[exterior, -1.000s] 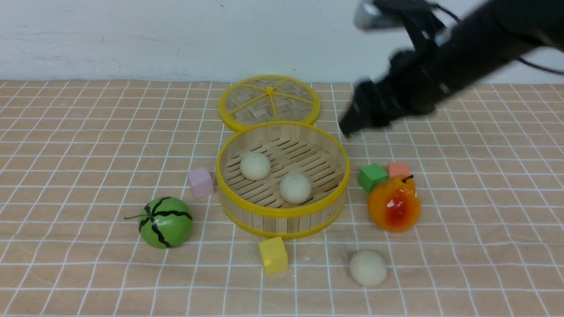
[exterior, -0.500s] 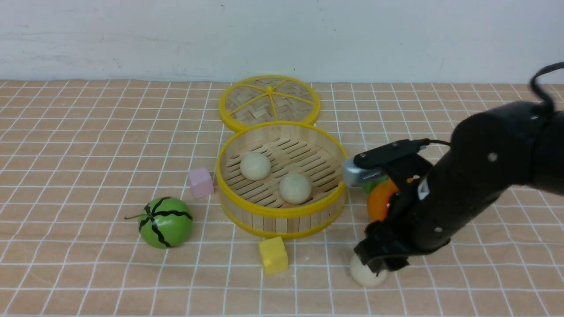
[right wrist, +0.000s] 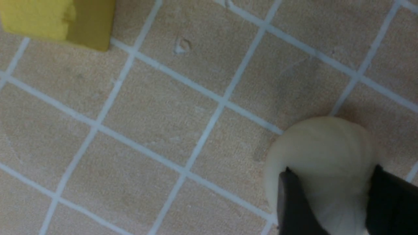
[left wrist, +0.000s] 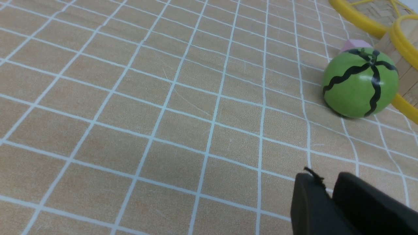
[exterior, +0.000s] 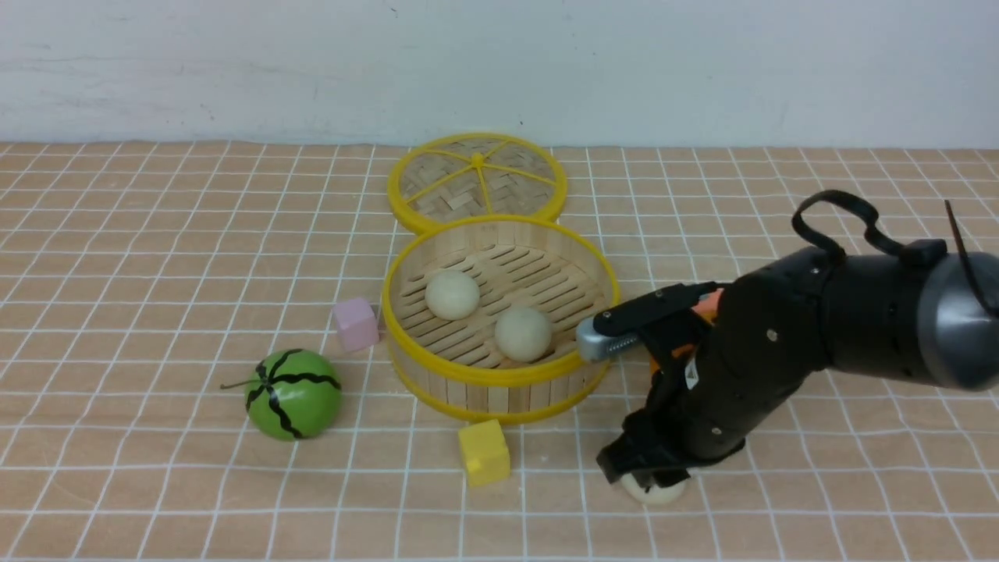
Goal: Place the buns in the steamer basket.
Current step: Use the right arm to grab a steamed stuffed bun, then use the right arm to put the steamed stuffed bun into the steamer
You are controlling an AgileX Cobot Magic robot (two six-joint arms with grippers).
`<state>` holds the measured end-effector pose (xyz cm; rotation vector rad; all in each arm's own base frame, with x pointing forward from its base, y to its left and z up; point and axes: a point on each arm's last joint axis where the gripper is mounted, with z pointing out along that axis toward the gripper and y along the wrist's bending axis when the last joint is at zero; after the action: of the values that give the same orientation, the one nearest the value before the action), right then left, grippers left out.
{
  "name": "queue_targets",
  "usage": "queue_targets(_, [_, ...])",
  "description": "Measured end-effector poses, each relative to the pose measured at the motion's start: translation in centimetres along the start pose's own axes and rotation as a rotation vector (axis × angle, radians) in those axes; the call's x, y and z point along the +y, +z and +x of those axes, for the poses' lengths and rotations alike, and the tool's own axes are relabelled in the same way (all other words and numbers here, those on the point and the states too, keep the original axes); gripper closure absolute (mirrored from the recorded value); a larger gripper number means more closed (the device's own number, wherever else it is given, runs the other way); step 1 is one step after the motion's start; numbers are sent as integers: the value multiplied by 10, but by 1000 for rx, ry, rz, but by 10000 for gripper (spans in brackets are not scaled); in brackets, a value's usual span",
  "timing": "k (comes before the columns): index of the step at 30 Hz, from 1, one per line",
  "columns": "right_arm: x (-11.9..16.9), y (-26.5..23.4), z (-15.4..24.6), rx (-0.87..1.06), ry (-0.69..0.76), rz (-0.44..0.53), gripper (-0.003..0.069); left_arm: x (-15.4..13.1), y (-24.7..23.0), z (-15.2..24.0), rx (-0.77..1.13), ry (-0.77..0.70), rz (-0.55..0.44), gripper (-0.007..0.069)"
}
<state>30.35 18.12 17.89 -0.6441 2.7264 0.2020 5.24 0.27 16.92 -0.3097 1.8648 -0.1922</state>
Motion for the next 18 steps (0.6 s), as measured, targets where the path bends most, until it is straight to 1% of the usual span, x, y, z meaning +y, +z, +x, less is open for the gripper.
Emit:
queue_targets(1, [0,0,0,1,-2,1,482,0,0,0,0,0,0,518])
queue_targets(2, [0,0,0,1,-2,1,491,0,0,0,0,0,0,518])
queue_targets(5, [0,-4,-3,17,-2,0,637,0,0,0,0,0,0,515])
queue_targets(9, [2,-20,-14,2,-5,-4,642,0,0,0,0,0,0,512])
queue_targets(14, [6,-64,-60,-178,-25,-6,642,0,0,0,0,0,0,505])
queue_targets(18, [6,-86,-96,-384,-76,36,642,0,0,0,0,0,0,501])
